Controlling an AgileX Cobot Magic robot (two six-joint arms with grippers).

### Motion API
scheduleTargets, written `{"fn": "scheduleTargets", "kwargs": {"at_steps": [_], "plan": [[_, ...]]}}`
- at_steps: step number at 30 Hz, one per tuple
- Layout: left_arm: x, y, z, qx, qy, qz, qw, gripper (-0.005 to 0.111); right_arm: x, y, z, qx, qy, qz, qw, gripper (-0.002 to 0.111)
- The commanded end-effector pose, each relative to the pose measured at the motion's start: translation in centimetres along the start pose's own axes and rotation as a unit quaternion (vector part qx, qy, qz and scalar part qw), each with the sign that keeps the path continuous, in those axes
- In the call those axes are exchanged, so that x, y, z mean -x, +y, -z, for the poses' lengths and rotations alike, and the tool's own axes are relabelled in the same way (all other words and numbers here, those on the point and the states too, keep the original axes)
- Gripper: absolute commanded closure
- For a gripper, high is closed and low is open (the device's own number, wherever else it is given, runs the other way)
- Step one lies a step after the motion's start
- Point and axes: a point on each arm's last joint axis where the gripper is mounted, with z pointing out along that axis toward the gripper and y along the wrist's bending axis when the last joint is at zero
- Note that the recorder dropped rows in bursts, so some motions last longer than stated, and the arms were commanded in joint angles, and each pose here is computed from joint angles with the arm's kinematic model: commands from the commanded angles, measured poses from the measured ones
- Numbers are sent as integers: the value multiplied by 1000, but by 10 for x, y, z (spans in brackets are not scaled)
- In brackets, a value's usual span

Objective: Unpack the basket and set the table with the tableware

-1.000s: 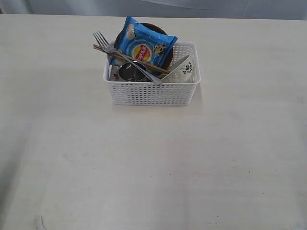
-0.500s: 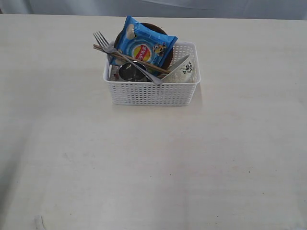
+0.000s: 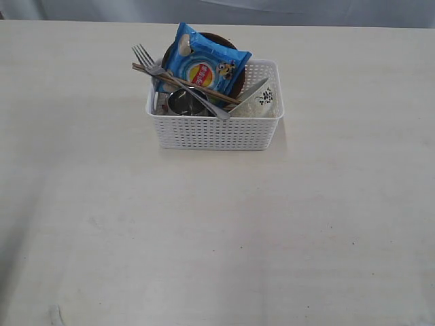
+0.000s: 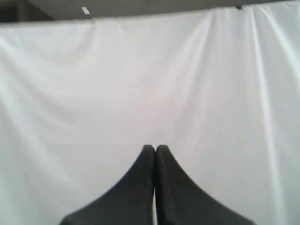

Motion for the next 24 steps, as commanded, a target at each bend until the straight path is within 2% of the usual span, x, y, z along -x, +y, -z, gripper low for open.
{"fn": "scheduleTargets", "kwargs": {"at_steps": [1, 4, 6, 9, 12, 17, 21, 24], "plan": [[0, 0, 0, -3, -4, 3, 1000, 107, -36, -15, -46, -100, 224, 164, 955, 108], [0, 0, 0, -3, -4, 3, 1000, 107, -61, -19, -69, -132, 354, 170, 910, 107], [0, 0, 0, -3, -4, 3, 1000, 107, -79, -14, -82, -118, 419, 144, 889, 100], [0, 0, 0, -3, -4, 3, 1000, 107, -113, 3, -98, -35, 519, 106, 847, 82], [0, 0, 0, -3, -4, 3, 1000, 107, -142, 22, -109, 60, 588, 60, 804, 71], [0, 0, 0, -3, -4, 3, 1000, 107, -172, 52, -116, 199, 644, -5, 739, 70], [0, 0, 0, -3, -4, 3, 1000, 107, -189, 84, -111, 264, 657, 36, 705, 70], [0, 0, 0, -3, -4, 3, 1000, 107, -200, 117, -104, 291, 647, 79, 700, 70]]}}
